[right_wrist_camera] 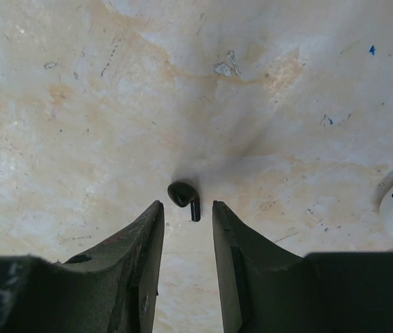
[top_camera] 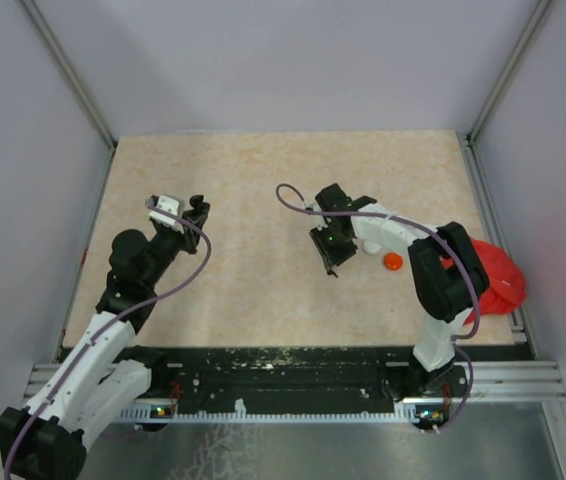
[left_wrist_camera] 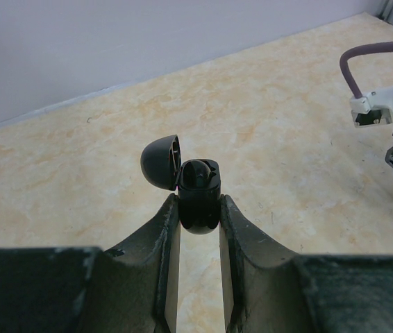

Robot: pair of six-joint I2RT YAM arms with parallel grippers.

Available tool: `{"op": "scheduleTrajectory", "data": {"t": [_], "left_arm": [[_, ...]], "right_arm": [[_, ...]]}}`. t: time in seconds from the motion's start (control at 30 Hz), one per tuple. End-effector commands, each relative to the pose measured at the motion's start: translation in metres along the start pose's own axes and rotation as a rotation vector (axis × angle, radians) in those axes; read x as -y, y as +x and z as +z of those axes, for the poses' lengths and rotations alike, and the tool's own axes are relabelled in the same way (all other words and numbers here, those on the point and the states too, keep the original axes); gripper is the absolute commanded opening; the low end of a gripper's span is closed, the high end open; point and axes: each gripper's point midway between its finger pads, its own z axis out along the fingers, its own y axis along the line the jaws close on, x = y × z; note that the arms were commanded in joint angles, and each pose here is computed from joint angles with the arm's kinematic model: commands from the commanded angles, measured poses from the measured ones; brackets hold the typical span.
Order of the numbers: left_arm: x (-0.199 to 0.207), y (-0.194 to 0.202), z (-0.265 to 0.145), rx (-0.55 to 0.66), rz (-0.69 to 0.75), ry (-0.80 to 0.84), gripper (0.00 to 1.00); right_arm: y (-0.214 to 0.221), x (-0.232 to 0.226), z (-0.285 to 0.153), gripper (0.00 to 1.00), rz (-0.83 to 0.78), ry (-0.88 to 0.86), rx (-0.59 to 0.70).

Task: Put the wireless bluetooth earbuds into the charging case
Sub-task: Pick up the earbud from the center of the board.

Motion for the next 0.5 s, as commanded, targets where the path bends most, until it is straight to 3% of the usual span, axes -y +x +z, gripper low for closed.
{"op": "scheduleTrajectory", "data": {"t": [0.0, 0.47], "left_arm": [[0.003, -0.011, 0.001, 0.029, -0.003, 0.024, 0.01], [0.004, -0.006, 0.004, 0.011, -0.011, 0.033, 0.01]], "right_arm": [[-0.003, -0.003, 0.011, 0.34, -0.024, -0.008, 0.011], [0.015, 0.000, 0.029, 0.26, -0.061, 0.087, -0.078]]}}
